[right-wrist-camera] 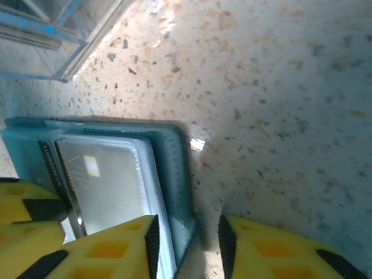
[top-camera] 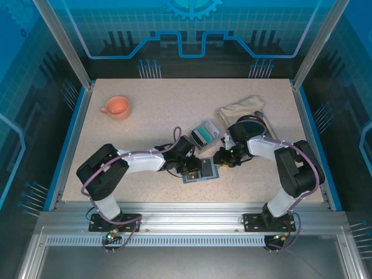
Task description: Put the credit cards into the card holder
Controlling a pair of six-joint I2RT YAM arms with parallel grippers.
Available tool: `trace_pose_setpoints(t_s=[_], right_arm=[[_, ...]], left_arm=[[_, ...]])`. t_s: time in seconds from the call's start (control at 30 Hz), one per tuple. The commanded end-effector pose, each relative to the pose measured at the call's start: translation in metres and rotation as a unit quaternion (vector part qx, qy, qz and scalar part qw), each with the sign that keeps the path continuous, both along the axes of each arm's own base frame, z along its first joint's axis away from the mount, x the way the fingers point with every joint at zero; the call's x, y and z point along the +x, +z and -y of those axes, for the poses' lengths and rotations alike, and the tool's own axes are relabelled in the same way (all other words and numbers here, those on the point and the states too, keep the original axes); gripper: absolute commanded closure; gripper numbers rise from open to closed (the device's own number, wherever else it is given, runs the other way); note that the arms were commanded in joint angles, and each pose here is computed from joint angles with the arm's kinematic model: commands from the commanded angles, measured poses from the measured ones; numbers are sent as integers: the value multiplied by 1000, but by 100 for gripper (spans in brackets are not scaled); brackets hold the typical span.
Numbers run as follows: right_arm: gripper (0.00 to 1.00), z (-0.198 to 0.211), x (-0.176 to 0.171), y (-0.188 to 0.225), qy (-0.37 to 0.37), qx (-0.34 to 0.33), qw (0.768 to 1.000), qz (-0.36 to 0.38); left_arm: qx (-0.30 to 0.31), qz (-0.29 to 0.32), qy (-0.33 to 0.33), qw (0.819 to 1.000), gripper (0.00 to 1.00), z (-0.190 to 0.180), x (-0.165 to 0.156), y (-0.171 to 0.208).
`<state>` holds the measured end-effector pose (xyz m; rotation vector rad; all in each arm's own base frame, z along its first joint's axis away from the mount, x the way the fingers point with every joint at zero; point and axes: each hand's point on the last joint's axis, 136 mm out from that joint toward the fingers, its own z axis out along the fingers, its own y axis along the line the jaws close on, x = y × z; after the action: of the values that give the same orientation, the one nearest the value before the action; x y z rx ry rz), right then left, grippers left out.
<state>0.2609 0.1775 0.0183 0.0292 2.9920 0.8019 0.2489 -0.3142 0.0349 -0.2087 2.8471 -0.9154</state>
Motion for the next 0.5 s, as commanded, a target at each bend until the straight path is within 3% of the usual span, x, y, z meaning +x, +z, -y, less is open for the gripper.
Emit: trace_pose_setpoints(t_s=[0.0,0.17,0.47], right_arm=[[59,22,-4,9,1,-56,998,2],[55,27,-6,22,15,-68,997,20],[69,20,-11,22,26,-47,999,8]], left_arm=[[18,43,2,999,63,-13,3,31],[34,56,32,997,49,-37,4,45],[-9,-12,107,994,29,-75,3,22]])
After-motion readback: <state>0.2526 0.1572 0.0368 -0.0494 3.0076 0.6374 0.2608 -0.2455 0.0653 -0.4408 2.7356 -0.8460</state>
